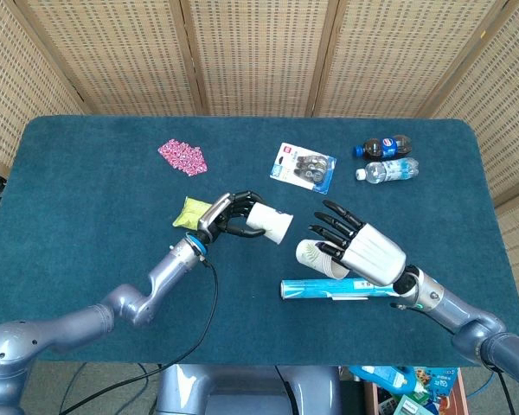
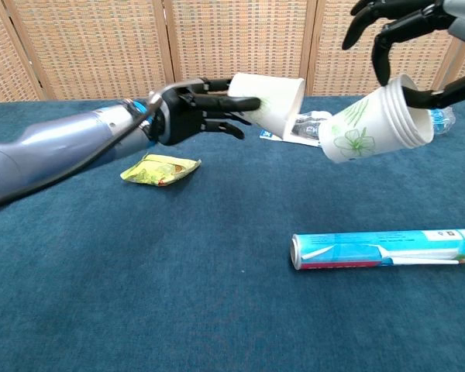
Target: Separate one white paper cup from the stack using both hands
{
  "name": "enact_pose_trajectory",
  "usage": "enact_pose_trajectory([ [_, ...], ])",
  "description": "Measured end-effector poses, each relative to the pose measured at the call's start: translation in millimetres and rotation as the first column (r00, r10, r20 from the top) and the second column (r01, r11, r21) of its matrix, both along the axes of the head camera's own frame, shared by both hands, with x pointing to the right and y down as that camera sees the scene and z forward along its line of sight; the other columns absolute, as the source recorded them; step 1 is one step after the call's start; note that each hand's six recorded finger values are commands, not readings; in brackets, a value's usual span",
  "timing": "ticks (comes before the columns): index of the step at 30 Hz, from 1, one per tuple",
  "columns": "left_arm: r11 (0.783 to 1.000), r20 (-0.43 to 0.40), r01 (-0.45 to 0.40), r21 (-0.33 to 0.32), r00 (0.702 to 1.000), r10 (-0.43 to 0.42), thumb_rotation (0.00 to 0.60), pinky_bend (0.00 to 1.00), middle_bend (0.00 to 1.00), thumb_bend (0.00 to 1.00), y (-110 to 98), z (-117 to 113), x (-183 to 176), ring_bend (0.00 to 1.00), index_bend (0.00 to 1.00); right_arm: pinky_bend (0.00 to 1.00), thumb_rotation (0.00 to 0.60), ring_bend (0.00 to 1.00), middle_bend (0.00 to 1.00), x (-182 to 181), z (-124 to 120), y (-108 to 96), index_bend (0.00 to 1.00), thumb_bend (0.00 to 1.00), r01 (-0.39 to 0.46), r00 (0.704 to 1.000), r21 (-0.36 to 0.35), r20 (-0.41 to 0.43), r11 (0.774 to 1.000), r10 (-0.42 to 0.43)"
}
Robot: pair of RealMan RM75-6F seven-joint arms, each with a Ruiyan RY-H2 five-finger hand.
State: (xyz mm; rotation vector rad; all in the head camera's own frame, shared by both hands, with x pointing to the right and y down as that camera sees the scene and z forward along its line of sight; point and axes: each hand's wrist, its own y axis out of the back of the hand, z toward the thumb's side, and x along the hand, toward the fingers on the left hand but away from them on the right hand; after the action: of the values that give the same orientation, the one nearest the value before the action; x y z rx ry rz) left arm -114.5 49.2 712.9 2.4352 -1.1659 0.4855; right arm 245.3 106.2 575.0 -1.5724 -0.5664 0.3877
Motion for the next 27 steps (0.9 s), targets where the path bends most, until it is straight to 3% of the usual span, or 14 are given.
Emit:
enact_pose_trajectory([
  [5,0.998,0.044,0.026,0.052,0.999,-0.029,0.600,0.49,0.45,0.04,-18.4,-6.6,-32.7,0.46,0.45,0.16,0.600,0.23,0.39,9.8,0.6,0.9,0.71,0.55,-0.004,0.999,0.008,-0.039,1.000,0.004],
  [9,0.988,0.130,0.009,0.155,0.991,-0.029,0.600,0.49,0.45,0.04,-37.2,-18.5,-69.0,0.46,0.45,0.16,0.600,0.23,0.39,16.1,3.2,-0.7,0.71,0.55,0.010,0.995,0.012,-0.099,1.000,-0.009],
  [15,0.936,0.352,-0.126,0.328,0.936,0.003,0.600,0.49,0.45,0.04,-53.8,-36.3,-122.6,0.46,0.45,0.16,0.600,0.23,0.38,23.1,11.3,-5.7,0.71,0.55,0.055,0.973,0.010,-0.224,0.998,-0.051],
  [18,0.898,0.473,-0.220,0.382,0.881,0.015,0.600,0.49,0.45,0.04,-56.3,-42.8,-146.7,0.46,0.45,0.16,0.600,0.23,0.38,24.9,15.4,-8.8,0.71,0.55,0.084,0.955,0.004,-0.287,0.996,-0.080],
  [19,0.876,0.534,-0.272,0.398,0.845,0.020,0.600,0.49,0.45,0.04,-56.6,-45.6,-159.3,0.46,0.46,0.16,0.600,0.23,0.38,25.3,16.9,-9.3,0.71,0.55,0.096,0.947,0.002,-0.308,0.995,-0.091],
  [21,0.855,0.595,-0.324,0.404,0.803,0.023,0.600,0.49,0.45,0.04,-55.9,-47.9,-172.3,0.46,0.46,0.16,0.600,0.23,0.38,25.8,21.1,-9.1,0.71,0.55,0.128,0.926,-0.002,-0.359,0.992,-0.120],
  [27,0.791,0.784,-0.501,0.351,0.619,0.044,0.600,0.49,0.45,0.04,-43.4,-47.8,-219.8,0.46,0.46,0.16,0.600,0.23,0.36,23.0,29.8,-8.7,0.71,0.55,0.218,0.860,0.002,-0.474,0.976,-0.191],
])
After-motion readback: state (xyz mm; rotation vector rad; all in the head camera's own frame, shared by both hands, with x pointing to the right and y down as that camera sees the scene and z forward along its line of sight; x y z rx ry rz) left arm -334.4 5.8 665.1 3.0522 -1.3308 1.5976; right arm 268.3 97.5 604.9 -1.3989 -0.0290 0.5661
